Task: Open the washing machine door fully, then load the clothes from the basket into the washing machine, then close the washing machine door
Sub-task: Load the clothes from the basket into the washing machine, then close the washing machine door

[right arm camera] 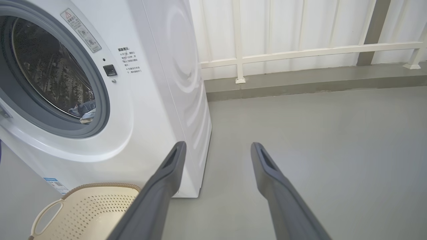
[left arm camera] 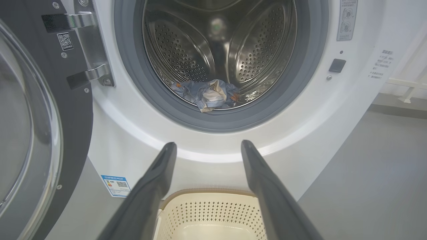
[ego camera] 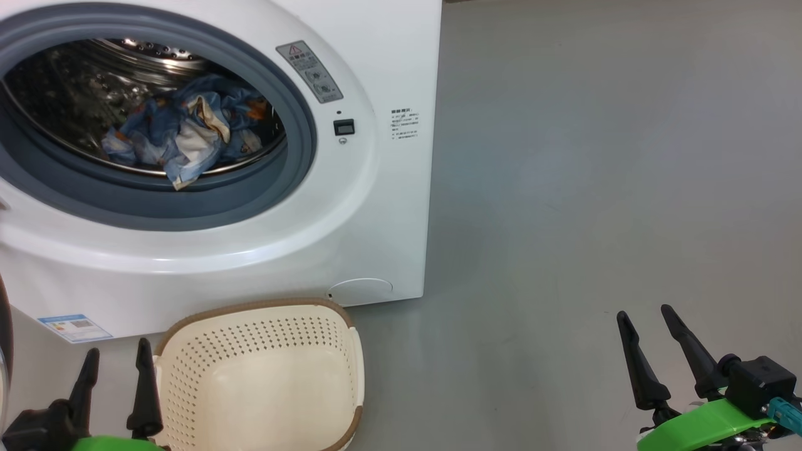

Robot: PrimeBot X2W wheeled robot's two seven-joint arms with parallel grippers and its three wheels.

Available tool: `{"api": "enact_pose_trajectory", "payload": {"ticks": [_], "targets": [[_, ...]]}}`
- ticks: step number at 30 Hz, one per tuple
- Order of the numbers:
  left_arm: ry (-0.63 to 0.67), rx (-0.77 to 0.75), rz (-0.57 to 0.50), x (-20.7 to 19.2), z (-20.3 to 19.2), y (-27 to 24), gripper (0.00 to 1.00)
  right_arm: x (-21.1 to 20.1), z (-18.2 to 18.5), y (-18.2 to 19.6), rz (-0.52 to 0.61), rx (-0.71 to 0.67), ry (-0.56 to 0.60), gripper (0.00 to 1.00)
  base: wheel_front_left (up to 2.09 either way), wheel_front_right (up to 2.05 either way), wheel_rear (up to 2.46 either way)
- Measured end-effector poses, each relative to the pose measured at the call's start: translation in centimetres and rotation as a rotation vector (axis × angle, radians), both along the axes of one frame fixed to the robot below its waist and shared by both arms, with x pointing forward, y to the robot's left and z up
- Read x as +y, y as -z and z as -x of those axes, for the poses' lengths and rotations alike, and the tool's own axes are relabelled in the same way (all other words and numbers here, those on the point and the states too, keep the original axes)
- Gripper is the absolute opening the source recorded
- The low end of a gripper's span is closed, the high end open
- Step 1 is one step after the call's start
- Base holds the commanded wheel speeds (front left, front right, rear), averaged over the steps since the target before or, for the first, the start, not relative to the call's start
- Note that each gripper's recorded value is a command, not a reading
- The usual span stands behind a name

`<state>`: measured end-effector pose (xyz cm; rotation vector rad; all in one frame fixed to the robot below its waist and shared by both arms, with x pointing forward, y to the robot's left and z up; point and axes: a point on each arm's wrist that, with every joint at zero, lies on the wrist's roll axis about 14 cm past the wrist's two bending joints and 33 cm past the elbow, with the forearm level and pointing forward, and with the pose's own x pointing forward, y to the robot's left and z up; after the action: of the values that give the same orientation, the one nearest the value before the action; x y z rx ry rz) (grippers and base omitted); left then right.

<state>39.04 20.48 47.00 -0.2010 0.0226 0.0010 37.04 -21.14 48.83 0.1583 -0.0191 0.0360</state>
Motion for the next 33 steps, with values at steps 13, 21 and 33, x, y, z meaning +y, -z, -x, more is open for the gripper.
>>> {"api": "enact_pose_trajectory", "payload": {"ticks": [13,21,33], "targets": [[-0.008,0.002,0.0,0.16,0.51,0.05,1.0,0.15,0.03,-0.19,-0.004,-0.007,-0.001,1.0,-0.13,0.13,0.0],[-0.009,-0.006,-0.005,0.2,0.49,-0.19,1.0,0.23,-0.05,-0.13,-0.005,-0.005,-0.004,1.0,-1.22,1.22,0.0],[-0.006,-0.012,-0.004,0.1,0.53,-0.37,1.0,0.23,0.2,0.34,-0.006,0.01,-0.003,1.0,-1.24,1.24,0.0]]}}
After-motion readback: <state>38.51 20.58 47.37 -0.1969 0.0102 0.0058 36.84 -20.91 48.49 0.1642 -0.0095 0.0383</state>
